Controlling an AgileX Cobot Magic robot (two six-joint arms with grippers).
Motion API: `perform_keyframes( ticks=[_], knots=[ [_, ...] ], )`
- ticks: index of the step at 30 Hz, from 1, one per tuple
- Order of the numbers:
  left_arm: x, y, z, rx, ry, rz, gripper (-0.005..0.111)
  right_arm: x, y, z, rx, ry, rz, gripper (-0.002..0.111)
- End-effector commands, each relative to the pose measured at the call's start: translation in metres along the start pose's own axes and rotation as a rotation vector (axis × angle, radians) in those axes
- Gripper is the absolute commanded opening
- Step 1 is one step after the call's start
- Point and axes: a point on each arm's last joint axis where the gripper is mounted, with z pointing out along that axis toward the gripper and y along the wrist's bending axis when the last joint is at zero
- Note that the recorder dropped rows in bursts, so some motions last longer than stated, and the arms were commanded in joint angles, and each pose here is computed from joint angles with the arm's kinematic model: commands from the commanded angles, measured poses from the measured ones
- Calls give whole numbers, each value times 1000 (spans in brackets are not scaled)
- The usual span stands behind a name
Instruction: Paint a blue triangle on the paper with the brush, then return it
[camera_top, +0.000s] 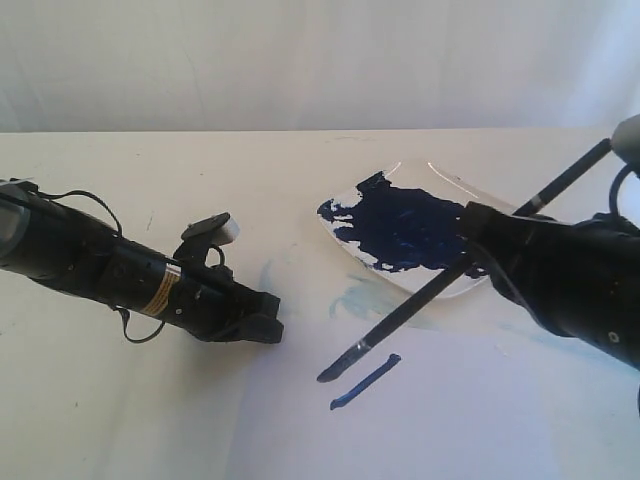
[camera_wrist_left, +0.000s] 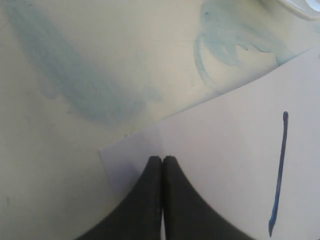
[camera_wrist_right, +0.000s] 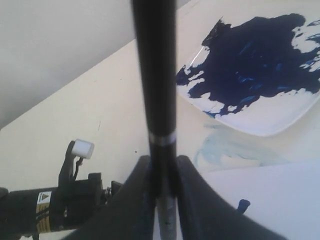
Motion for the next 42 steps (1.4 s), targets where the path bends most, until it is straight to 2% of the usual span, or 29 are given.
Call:
perform_keyframes(
  ticks=[1, 7, 11, 22, 26, 42],
  knots=[
    [1, 2, 1, -31, 5, 18, 0, -5, -8, -9, 32, -60, 72, 0],
    [1, 2, 1, -29, 6, 18, 0, -3, -24, -27, 19, -107, 131, 0],
    [1, 2, 1, -31, 5, 18, 0, 5, -26, -27, -11, -59, 154, 0],
    [1, 2, 1, -31, 5, 18, 0, 19, -30, -7, 76, 17, 164, 0],
    [1, 2, 1, -31, 5, 18, 0, 17, -33, -7, 108, -15, 172, 0],
    [1, 2, 1, -31, 5, 18, 0, 18, -35, -3, 136, -15, 219, 0]
  ],
)
